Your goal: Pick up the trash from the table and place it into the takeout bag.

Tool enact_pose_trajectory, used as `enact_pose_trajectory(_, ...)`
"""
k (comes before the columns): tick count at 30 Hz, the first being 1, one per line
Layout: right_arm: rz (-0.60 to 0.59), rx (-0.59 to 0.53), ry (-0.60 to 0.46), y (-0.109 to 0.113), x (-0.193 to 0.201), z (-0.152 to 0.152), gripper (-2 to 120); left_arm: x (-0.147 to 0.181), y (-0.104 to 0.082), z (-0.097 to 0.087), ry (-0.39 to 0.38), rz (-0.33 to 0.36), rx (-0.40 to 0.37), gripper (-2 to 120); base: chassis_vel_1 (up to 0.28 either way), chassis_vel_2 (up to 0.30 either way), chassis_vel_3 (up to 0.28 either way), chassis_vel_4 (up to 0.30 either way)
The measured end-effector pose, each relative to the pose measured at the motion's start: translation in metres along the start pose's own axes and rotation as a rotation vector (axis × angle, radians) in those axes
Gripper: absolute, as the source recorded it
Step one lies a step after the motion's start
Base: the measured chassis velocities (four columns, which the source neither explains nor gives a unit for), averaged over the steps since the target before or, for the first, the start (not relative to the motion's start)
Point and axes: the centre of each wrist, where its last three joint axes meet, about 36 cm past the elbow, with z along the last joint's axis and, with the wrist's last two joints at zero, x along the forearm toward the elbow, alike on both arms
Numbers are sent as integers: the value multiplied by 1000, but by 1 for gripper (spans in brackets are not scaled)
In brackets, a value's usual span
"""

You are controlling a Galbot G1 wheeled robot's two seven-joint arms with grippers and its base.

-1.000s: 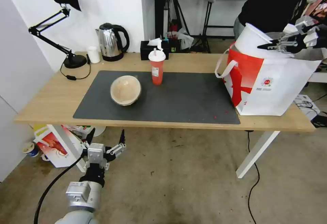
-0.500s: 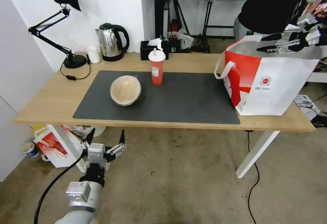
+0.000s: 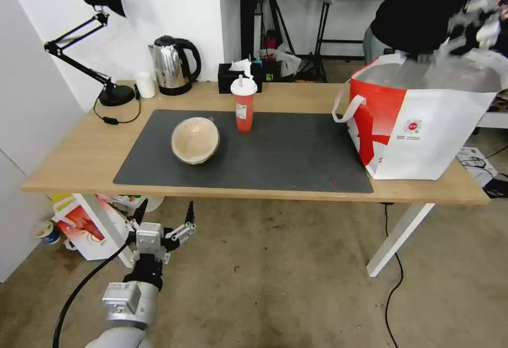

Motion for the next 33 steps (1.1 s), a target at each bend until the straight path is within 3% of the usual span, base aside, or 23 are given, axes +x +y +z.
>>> enact_pose_trajectory(3, 167, -33, -198, 47, -26, -9, 100, 0, 0, 0, 0, 0, 0, 100, 0, 0, 0, 0)
enact_pose_trajectory(4, 167, -33, -198, 47, -26, -9, 100, 0, 0, 0, 0, 0, 0, 100, 0, 0, 0, 0)
enact_pose_trajectory(8, 357, -60, -350, 138, -49, 6, 100, 0, 0, 0, 0, 0, 0, 100, 0, 0, 0, 0)
enact_pose_trajectory(9, 357, -60, -350, 138, -49, 6, 100, 0, 0, 0, 0, 0, 0, 100, 0, 0, 0, 0)
enact_pose_trajectory(11, 397, -64, -372, 168, -56, 13, 100, 0, 0, 0, 0, 0, 0, 100, 0, 0, 0, 0)
enact_pose_trajectory(13, 421, -70, -381, 178, -60, 14, 100, 0, 0, 0, 0, 0, 0, 100, 0, 0, 0, 0)
enact_pose_trajectory(15, 502, -93, -398, 207, -70, 15, 100, 0, 0, 0, 0, 0, 0, 100, 0, 0, 0, 0)
enact_pose_trajectory(17, 515, -96, -399, 212, -72, 15, 100, 0, 0, 0, 0, 0, 0, 100, 0, 0, 0, 0)
enact_pose_trajectory(20, 582, -126, -410, 259, -89, 26, 100, 0, 0, 0, 0, 0, 0, 100, 0, 0, 0, 0)
enact_pose_trajectory(21, 582, -126, -410, 259, -89, 26, 100, 0, 0, 0, 0, 0, 0, 100, 0, 0, 0, 0)
enact_pose_trajectory(23, 611, -138, -396, 287, -89, 32, 100, 0, 0, 0, 0, 0, 0, 100, 0, 0, 0, 0)
enact_pose_trajectory(33, 653, -198, -379, 338, -74, 41, 100, 0, 0, 0, 0, 0, 0, 100, 0, 0, 0, 0)
